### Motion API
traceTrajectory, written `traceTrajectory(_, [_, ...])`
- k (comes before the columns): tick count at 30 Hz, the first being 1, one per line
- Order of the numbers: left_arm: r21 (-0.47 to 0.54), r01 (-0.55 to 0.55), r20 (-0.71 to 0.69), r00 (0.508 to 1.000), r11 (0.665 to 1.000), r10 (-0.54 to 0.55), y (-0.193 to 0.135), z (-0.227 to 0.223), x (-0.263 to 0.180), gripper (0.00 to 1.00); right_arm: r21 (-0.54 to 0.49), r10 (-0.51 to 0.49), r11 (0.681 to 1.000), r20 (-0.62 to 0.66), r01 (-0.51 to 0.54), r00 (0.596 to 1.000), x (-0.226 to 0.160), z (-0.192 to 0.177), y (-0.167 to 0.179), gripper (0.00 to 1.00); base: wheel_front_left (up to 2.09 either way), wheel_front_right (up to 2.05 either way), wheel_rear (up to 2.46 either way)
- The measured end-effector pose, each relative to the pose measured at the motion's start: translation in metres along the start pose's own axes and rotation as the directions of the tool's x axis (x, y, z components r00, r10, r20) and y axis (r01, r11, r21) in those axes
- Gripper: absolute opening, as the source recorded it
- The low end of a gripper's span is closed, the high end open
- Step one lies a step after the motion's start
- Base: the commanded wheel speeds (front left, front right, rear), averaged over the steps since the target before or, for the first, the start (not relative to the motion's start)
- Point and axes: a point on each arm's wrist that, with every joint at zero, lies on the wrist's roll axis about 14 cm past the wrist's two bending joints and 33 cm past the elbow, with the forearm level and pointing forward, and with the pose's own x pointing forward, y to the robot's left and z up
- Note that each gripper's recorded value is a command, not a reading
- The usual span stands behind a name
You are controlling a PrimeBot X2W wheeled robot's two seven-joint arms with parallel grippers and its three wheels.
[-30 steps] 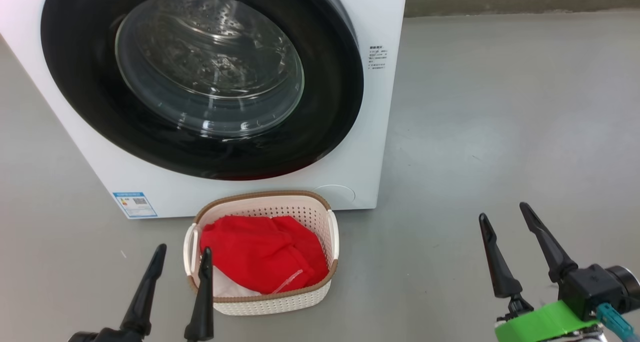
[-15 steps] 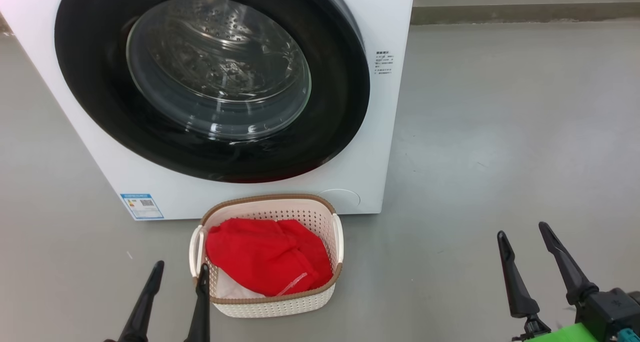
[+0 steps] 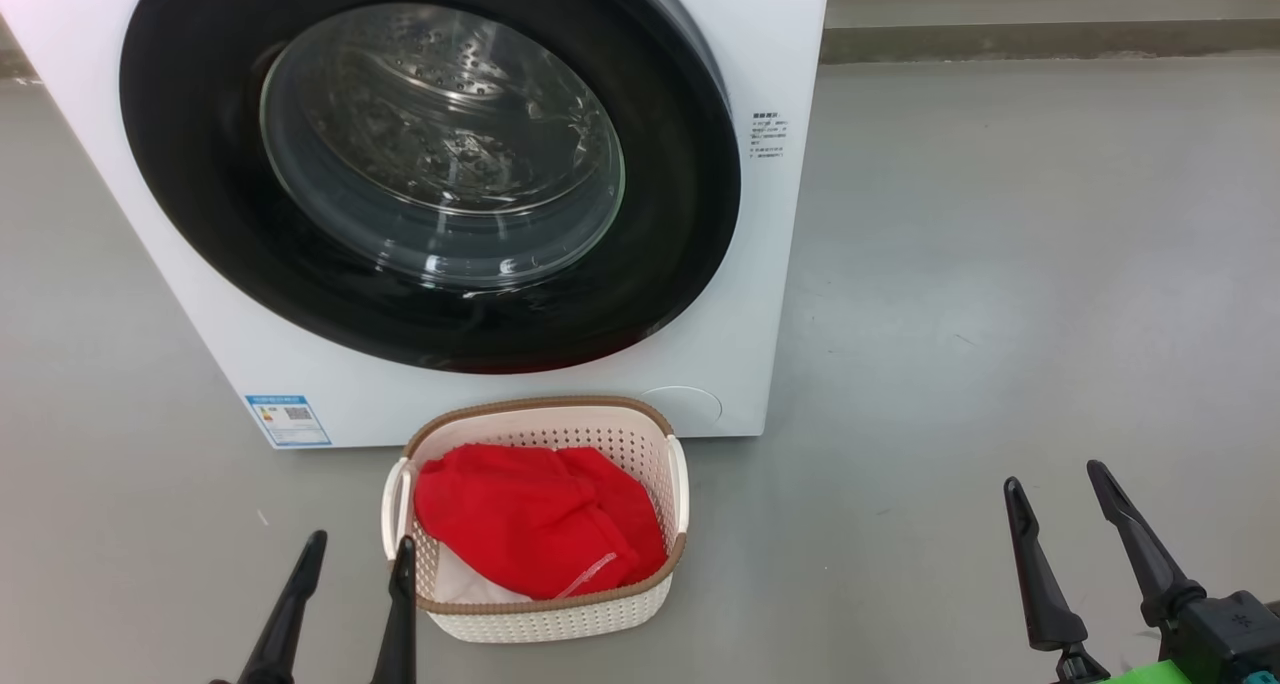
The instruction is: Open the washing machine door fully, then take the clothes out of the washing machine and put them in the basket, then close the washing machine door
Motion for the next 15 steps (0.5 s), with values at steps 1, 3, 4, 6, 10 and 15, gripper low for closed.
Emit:
traceTrajectory(1, [0.0, -0.001, -0.001, 1.0, 1.0, 0.001, 0.0003, -0.0004, -0.0003, 1.0, 0.0, 0.001, 1.0, 0.0, -0.001, 1.0, 0.0002, 0.0, 0.0003, 1.0, 0.0, 0.0, 0.0])
traceTrajectory(3, [0.0, -0.004, -0.003, 1.0, 1.0, 0.004, 0.001, -0.0008, -0.0008, 1.0, 0.0, 0.003, 1.0, 0.0, -0.003, 1.0, 0.0006, -0.0002, 0.0009, 1.0, 0.0, 0.0, 0.0])
traceTrajectory(4, [0.0, -0.005, -0.004, 1.0, 1.0, 0.005, 0.0014, -0.001, -0.001, 1.0, 0.001, 0.004, 1.0, -0.001, -0.004, 1.0, 0.0008, -0.0003, 0.0012, 1.0, 0.0, 0.0, 0.0])
traceTrajectory(6, [0.001, -0.007, -0.005, 1.0, 1.0, 0.007, 0.0021, -0.0016, -0.0013, 1.0, 0.001, 0.006, 1.0, -0.002, -0.006, 1.0, 0.0011, -0.0007, 0.0018, 1.0, 0.0, 0.0, 0.0])
traceTrajectory(10, [0.0, -0.009, -0.007, 1.0, 1.0, 0.009, 0.0026, -0.002, -0.0011, 1.0, 0.001, 0.006, 1.0, -0.003, -0.006, 1.0, 0.0012, -0.0012, 0.0019, 1.0, 0.0, 0.0, 0.0])
traceTrajectory(15, [0.001, -0.001, 0.006, 1.0, 1.0, 0.001, 0.0001, 0.0019, 0.0006, 0.0, 0.002, 0.003, 1.0, -0.008, -0.003, 1.0, 0.0002, -0.0027, 0.0012, 0.0, 0.0, 0.0, 0.0])
